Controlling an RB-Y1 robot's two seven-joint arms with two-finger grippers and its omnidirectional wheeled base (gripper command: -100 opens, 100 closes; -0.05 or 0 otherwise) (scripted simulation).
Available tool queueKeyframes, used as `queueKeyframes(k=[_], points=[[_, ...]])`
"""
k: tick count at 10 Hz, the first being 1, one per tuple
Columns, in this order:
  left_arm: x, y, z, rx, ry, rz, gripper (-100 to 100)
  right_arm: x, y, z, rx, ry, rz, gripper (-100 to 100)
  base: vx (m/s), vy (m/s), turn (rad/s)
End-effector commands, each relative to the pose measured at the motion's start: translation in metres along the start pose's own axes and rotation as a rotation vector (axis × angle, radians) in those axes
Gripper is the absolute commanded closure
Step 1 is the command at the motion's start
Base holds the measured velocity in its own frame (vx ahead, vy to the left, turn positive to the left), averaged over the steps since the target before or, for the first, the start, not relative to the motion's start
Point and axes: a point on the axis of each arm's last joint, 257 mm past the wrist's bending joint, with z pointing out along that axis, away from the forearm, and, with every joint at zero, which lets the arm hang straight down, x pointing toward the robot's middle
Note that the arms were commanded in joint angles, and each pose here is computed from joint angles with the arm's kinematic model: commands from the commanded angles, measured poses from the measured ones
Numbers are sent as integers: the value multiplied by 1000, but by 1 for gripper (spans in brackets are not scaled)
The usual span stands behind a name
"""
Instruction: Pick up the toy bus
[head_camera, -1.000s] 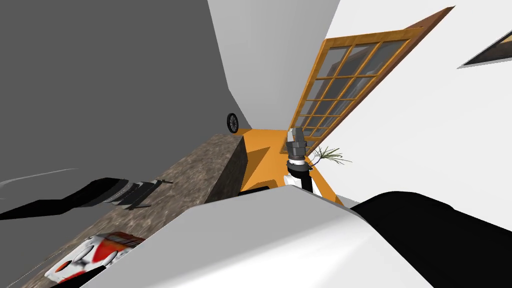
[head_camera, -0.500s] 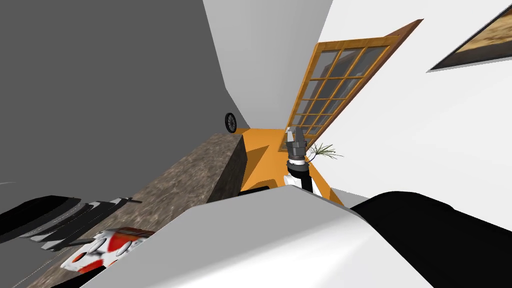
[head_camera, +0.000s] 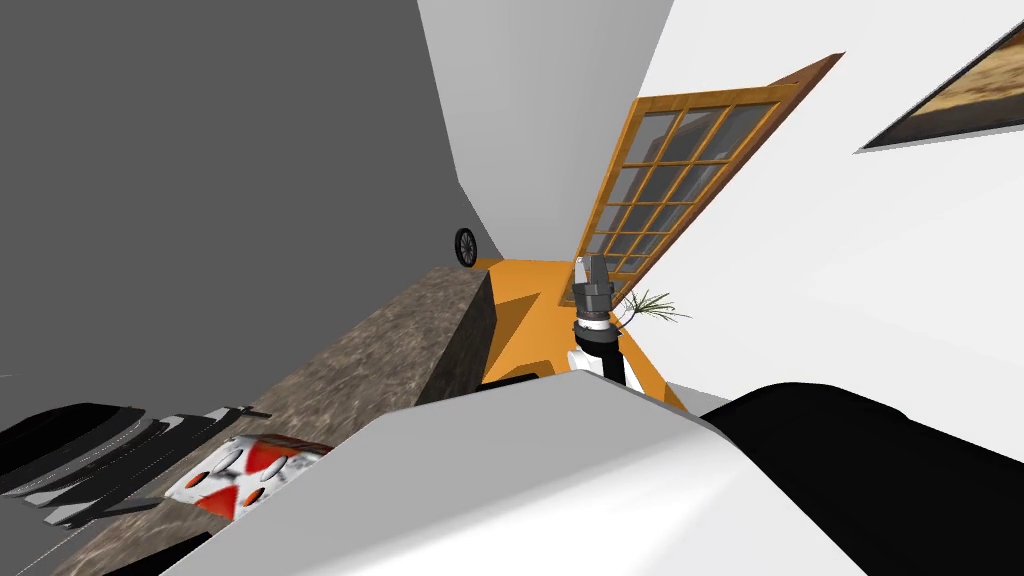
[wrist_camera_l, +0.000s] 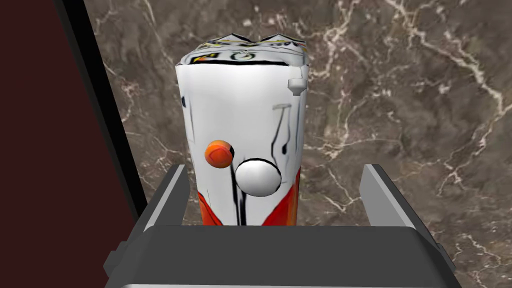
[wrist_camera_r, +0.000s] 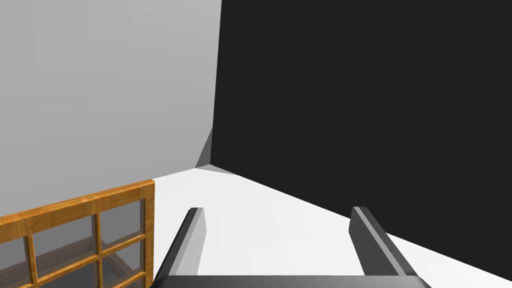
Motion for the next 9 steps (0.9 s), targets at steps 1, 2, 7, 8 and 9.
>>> queueKeyframes(k=[1,2,7,8,9], points=[[4,-3,4,-1,-5,17,-100,0,0,0,0,0,0,0,91,-73,218],[7,-5,3,-1,2,36,-100,0,0,0,0,0,0,0,107,-55,99],[22,-21,12,-1,9,80,-100,0,0,0,0,0,0,0,82,-60,152],[22,-21,12,-1,10,110,-100,0,0,0,0,0,0,0,43,-44,142],[22,-21,12,-1,10,113,-100,0,0,0,0,0,0,0,22,-8,-10]])
